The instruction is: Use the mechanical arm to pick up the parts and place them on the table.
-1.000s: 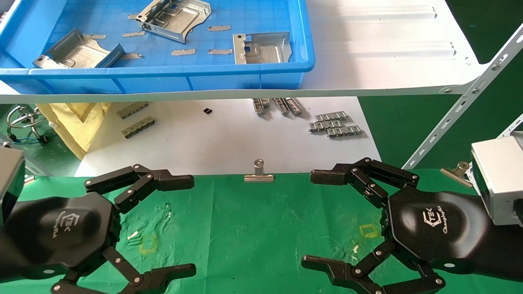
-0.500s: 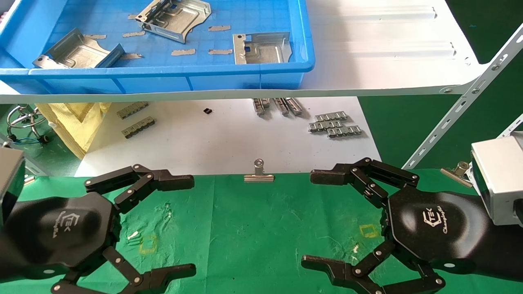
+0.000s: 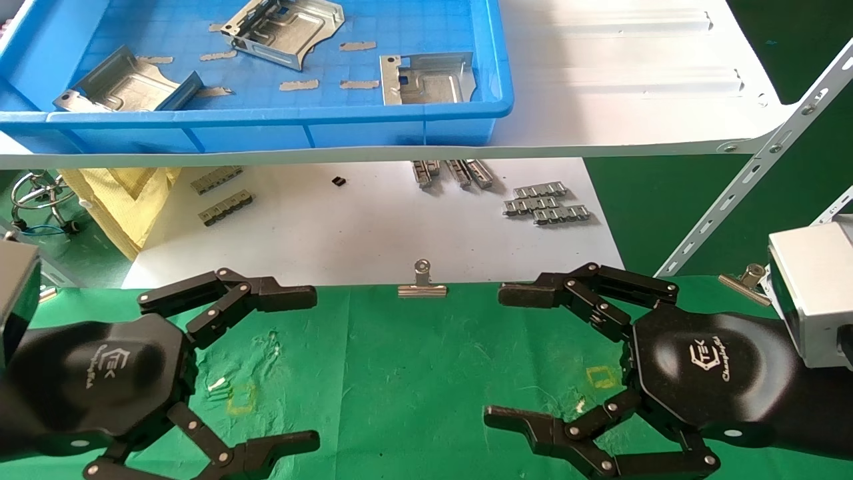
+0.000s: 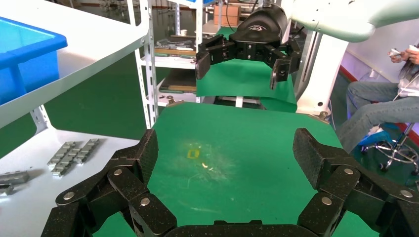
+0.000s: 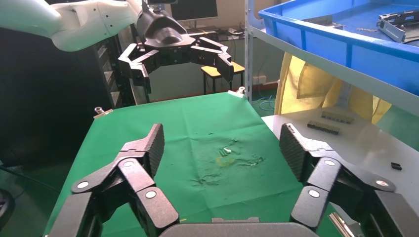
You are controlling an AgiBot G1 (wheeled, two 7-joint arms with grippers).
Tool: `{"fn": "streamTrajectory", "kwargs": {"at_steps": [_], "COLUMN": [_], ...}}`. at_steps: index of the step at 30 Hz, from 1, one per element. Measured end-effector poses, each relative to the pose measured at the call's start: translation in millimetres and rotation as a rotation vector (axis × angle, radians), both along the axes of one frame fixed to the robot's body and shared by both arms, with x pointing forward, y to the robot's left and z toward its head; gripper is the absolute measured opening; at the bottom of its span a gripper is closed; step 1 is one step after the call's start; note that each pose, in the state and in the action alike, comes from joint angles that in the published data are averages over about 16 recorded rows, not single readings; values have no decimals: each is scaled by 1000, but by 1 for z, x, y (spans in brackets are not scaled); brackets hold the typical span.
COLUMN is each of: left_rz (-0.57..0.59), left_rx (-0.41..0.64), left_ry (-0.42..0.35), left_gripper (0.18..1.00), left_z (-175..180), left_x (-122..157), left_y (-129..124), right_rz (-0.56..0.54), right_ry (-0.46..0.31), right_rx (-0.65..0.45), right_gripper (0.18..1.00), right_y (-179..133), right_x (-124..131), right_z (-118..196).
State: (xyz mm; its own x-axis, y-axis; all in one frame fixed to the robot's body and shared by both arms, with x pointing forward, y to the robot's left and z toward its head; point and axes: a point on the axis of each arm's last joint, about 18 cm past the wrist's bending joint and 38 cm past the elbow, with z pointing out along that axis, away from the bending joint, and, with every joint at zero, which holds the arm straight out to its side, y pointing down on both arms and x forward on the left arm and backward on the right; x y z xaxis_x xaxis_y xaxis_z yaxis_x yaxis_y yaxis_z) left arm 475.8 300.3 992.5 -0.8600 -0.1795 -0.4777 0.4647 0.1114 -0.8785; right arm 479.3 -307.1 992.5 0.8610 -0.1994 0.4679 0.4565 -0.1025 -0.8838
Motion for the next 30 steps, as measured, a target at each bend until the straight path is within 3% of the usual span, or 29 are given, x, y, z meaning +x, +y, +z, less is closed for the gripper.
{"fn": "streamTrajectory", "kwargs": {"at_steps": [9,21,30], "left_rz": [0,0,34], "left_rx": [0,0,-19], "left_ry": [0,-2,-76], "left_gripper": [1001,1001,1001], "left_z": [0,0,28], "left_x": [0,0,9], "left_y": [0,0,2], "right_rz": [0,0,0], "right_ry": [0,0,0], "right_rx": [0,0,0], "right_gripper": [761,475,303], "right_y": [0,0,0], "right_x": [0,0,0], "right_z": [0,0,0]}}
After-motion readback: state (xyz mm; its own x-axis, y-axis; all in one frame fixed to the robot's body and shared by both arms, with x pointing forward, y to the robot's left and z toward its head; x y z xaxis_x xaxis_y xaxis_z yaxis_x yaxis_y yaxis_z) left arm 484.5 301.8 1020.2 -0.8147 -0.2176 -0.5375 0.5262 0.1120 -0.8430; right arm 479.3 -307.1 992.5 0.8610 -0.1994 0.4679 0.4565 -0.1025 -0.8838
